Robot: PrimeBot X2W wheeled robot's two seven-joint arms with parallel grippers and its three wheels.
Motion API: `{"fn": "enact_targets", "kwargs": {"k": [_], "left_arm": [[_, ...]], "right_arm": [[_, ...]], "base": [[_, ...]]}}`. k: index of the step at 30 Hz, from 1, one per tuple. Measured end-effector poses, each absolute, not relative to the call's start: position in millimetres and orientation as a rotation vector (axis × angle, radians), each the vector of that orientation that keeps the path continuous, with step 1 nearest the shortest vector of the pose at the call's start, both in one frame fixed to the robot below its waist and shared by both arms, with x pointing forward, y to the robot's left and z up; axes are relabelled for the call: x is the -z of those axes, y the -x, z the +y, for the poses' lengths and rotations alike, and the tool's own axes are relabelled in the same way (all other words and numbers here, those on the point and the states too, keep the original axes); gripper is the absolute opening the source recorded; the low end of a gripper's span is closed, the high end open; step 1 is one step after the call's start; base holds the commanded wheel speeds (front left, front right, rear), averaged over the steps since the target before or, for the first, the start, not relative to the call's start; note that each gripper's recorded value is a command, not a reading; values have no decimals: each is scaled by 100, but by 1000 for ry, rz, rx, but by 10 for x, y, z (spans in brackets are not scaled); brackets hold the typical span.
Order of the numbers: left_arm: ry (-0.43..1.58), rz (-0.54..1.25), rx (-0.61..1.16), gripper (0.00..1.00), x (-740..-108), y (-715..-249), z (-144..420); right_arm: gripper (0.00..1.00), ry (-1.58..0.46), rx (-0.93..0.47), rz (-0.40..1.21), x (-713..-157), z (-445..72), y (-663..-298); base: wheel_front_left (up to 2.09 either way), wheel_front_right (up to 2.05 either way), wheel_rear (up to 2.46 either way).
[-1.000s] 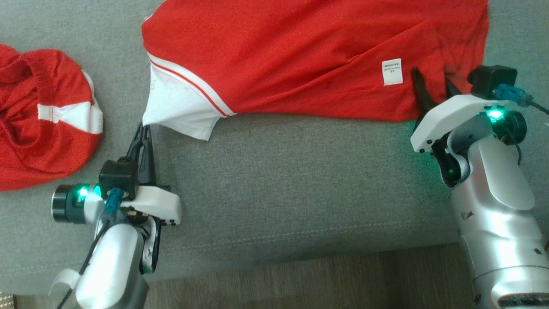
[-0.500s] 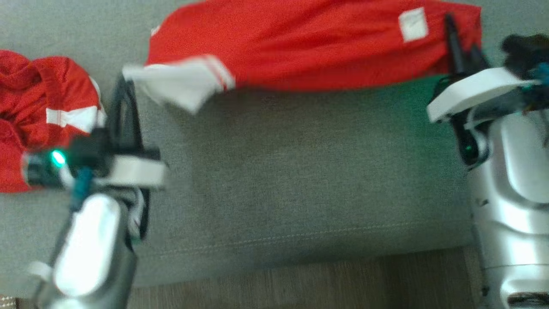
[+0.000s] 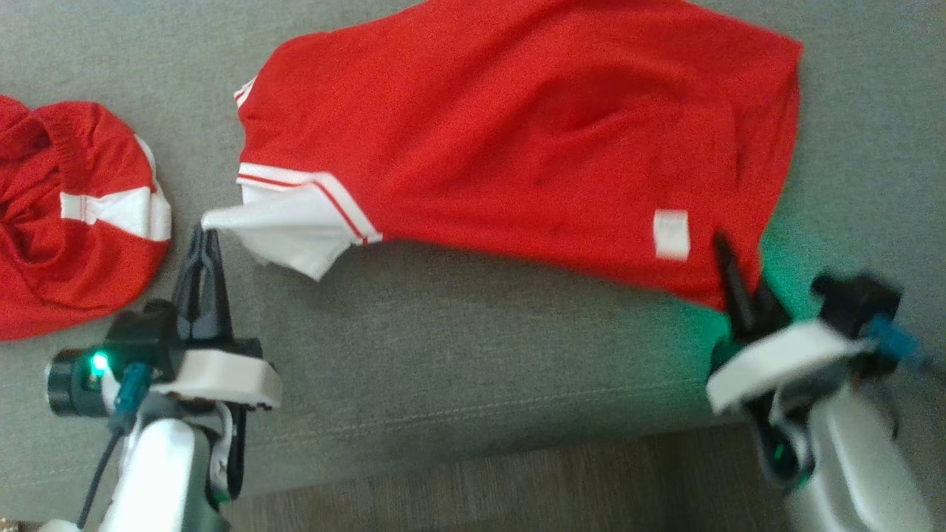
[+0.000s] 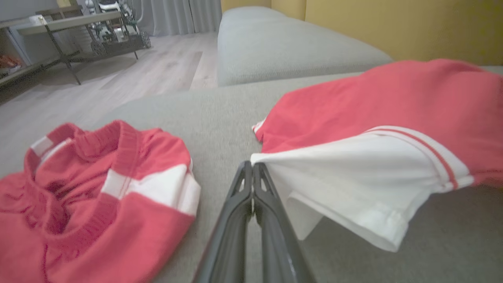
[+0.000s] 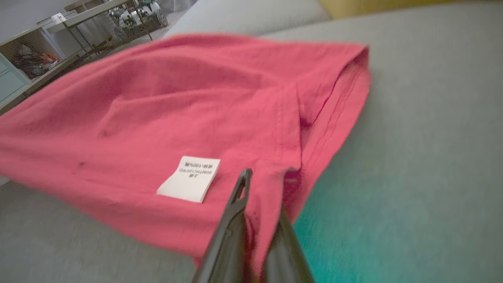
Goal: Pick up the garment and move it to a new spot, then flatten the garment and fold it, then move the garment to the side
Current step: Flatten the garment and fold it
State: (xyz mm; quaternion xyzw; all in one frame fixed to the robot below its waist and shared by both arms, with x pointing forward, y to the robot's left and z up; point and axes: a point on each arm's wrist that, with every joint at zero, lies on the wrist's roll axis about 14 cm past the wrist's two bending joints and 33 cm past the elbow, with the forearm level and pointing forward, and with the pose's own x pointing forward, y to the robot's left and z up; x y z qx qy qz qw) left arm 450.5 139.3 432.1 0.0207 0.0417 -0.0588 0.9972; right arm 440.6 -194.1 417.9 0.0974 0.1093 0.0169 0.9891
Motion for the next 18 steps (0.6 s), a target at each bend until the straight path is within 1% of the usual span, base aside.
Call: {"fn": "enact_targets", "kwargs": {"k": [2, 3, 4, 6, 7, 12, 16, 18], "left_arm": [[-34, 128, 108, 0, -4190, -4417, 1403], [-32, 134, 105, 0, -4171, -4404, 1408], [-30, 137, 96, 0, -4162, -4402, 1433], [-26, 140, 90, 0, -4156, -4400, 1447], [-27, 141, 86, 0, -4152, -4398, 1455], [-46, 152, 81, 0, -4107, -4393, 1478], [-54, 161, 85, 0, -4079, -4375, 1488], [-51, 164, 79, 0, -4072, -4366, 1500]], "right_arm": [[0, -245, -39, 283, -3970, -1835, -4175], [2, -261, -45, 302, -3915, -1788, -4101], [35, -284, -50, 315, -3869, -1737, -4023], [87, -295, -51, 315, -3872, -1723, -4006], [100, -298, -52, 312, -3882, -1718, -4009], [100, -326, -42, 281, -3971, -1745, -4066], [100, -382, -42, 302, -3985, -1723, -4092], [100, -411, -50, 340, -3947, -1687, -4048]], "base": [[0, 0, 0], [0, 0, 0], [0, 0, 0], [0, 0, 0], [0, 0, 0], [0, 0, 0], [0, 0, 0], [0, 0, 0]]}}
